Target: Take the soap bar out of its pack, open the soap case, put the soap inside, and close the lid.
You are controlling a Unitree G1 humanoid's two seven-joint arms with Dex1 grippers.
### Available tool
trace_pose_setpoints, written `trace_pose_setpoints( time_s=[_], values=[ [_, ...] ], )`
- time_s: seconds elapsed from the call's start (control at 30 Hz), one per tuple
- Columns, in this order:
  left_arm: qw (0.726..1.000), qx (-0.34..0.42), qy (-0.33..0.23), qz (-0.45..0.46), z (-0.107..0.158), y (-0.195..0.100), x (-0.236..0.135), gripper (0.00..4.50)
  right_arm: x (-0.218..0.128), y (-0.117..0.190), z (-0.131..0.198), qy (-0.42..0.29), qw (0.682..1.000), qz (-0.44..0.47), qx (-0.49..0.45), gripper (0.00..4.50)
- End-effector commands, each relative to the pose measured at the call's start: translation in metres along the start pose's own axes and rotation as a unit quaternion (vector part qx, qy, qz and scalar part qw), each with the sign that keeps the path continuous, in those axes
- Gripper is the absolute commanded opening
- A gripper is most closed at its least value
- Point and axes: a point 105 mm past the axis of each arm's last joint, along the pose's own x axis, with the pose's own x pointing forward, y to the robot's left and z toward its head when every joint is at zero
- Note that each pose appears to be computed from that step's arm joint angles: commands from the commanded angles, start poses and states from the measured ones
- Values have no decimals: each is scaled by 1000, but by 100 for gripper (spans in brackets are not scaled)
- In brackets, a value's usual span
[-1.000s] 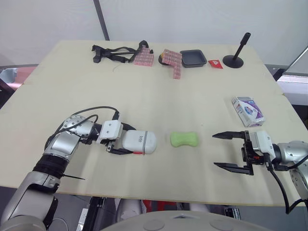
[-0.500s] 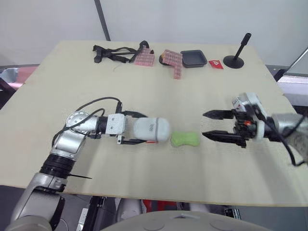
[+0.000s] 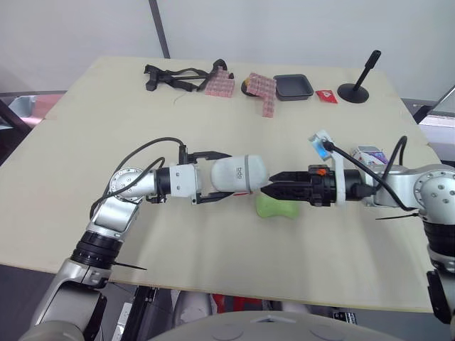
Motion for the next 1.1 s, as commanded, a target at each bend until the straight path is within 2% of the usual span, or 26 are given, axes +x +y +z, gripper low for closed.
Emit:
trace_pose_setpoints(
  time_s=[0.03,0.6,0.73,0.83,0.87,1.1],
  values=[
    [1000,16,-12,1,10,2,-1,346,-1,3,10,-15,1000,1,-2,450],
    [1000,16,-10,-3,9,3,-1,346,2,4,9,-17,998,12,51,450],
    [1000,15,-11,-3,10,2,0,346,3,5,9,-15,998,11,52,341],
    [1000,15,-13,-3,11,1,1,346,5,3,9,-15,998,8,55,234],
    [1000,15,-13,-3,11,1,1,346,5,3,9,-14,998,6,55,212],
    [1000,12,-15,-3,12,0,2,346,6,4,7,-14,998,13,67,206]
  ],
)
